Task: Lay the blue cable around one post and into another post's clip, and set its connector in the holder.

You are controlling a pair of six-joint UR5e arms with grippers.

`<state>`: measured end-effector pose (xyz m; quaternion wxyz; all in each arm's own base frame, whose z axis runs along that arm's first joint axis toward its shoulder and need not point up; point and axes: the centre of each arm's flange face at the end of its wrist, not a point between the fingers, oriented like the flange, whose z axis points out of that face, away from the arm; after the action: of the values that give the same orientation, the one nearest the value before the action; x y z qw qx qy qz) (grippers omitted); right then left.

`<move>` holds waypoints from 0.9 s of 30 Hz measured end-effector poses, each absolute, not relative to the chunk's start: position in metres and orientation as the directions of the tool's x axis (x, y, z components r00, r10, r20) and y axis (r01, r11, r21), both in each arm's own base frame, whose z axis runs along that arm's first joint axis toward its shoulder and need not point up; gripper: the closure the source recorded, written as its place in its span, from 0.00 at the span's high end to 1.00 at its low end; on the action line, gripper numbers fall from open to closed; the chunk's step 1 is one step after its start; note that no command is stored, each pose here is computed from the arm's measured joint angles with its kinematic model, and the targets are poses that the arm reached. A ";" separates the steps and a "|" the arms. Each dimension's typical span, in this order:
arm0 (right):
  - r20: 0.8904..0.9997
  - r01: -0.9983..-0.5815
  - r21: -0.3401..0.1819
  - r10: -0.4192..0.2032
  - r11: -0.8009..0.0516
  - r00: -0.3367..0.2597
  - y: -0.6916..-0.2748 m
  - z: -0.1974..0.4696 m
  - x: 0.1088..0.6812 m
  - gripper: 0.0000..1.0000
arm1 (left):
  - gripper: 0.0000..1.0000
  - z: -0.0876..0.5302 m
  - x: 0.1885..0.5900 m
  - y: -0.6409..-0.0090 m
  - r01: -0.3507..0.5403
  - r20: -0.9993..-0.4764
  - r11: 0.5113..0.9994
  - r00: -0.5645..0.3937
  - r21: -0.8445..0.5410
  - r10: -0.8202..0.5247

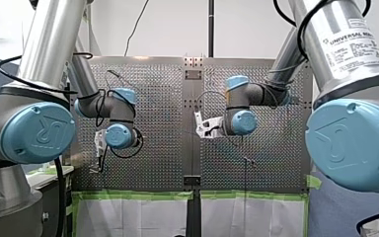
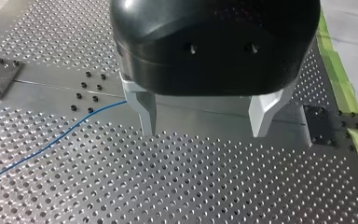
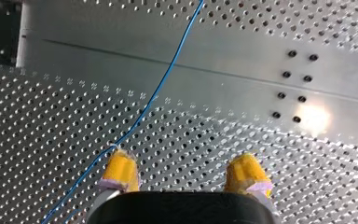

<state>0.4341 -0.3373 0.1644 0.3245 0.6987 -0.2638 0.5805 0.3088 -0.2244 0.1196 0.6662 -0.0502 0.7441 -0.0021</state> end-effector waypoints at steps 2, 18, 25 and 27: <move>0.982 -0.744 0.151 0.010 -0.650 0.190 -0.333 0.165 0.438 1.00 | 1.00 0.120 0.308 -0.224 -0.085 -0.991 0.994 -0.107 -0.065 -0.074; 0.980 -0.797 0.161 -0.003 -0.582 0.201 -0.316 0.164 0.445 1.00 | 1.00 0.119 0.305 -0.222 -0.111 -0.991 0.992 -0.116 -0.054 -0.067; 0.980 -0.820 0.162 -0.010 -0.549 0.200 -0.318 0.163 0.441 1.00 | 1.00 0.121 0.308 -0.221 -0.125 -0.992 0.991 -0.108 -0.058 -0.072; 0.980 -0.820 0.160 -0.011 -0.550 0.198 -0.318 0.163 0.442 1.00 | 1.00 0.121 0.308 -0.221 -0.126 -0.992 0.990 -0.104 -0.060 -0.073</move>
<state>0.4416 -0.3176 0.1629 0.3643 0.6830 -0.3040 0.5554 0.3085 -0.2207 0.1211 0.6659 -0.0672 0.7427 0.0200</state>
